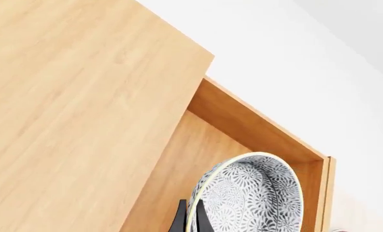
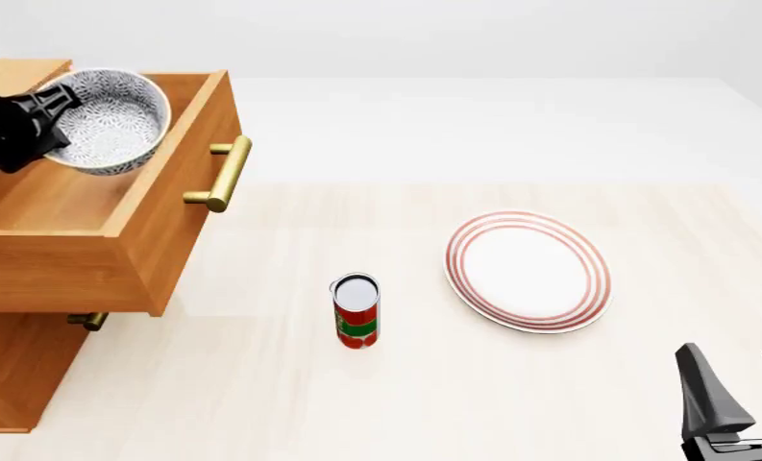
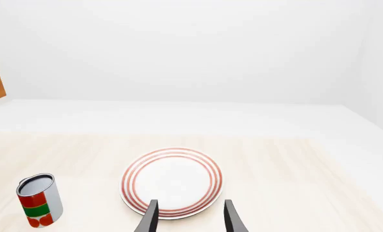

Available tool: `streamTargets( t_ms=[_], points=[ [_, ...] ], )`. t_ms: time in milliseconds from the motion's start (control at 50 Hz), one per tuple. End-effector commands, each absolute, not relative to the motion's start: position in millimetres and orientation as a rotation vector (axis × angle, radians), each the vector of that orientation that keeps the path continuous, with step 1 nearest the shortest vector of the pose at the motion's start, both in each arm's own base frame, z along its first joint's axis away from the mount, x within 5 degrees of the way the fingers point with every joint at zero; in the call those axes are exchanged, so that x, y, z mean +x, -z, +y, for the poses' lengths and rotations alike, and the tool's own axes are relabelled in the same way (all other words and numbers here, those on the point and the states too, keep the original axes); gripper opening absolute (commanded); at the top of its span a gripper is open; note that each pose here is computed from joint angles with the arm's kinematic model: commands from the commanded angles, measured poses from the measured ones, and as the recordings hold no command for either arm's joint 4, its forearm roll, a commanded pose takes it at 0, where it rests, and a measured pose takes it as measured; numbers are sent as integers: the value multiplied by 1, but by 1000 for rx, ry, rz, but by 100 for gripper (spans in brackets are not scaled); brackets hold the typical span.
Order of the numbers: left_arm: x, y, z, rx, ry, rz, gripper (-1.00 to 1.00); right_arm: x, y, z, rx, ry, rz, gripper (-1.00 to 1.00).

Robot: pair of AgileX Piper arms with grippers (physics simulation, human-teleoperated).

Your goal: Put the bowl in the top drawer of the cabinet.

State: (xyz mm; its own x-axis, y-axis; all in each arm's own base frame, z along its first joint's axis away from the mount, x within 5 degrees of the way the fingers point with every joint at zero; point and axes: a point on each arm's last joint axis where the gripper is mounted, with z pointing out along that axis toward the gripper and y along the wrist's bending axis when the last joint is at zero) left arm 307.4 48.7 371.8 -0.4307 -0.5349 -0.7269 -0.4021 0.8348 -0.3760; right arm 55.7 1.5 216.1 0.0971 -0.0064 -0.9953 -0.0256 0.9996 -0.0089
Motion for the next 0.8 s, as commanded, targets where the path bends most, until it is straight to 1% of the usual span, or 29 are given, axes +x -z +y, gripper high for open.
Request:
streamTargets(
  t_ms=[20,800],
  points=[
    [310,-370,50,-681,178,2079,-100,56,-216,1,-26,-14,1474,100],
    [313,-363,51,-674,169,2092,-100,56,-216,1,-26,-14,1473,100]
  ],
)
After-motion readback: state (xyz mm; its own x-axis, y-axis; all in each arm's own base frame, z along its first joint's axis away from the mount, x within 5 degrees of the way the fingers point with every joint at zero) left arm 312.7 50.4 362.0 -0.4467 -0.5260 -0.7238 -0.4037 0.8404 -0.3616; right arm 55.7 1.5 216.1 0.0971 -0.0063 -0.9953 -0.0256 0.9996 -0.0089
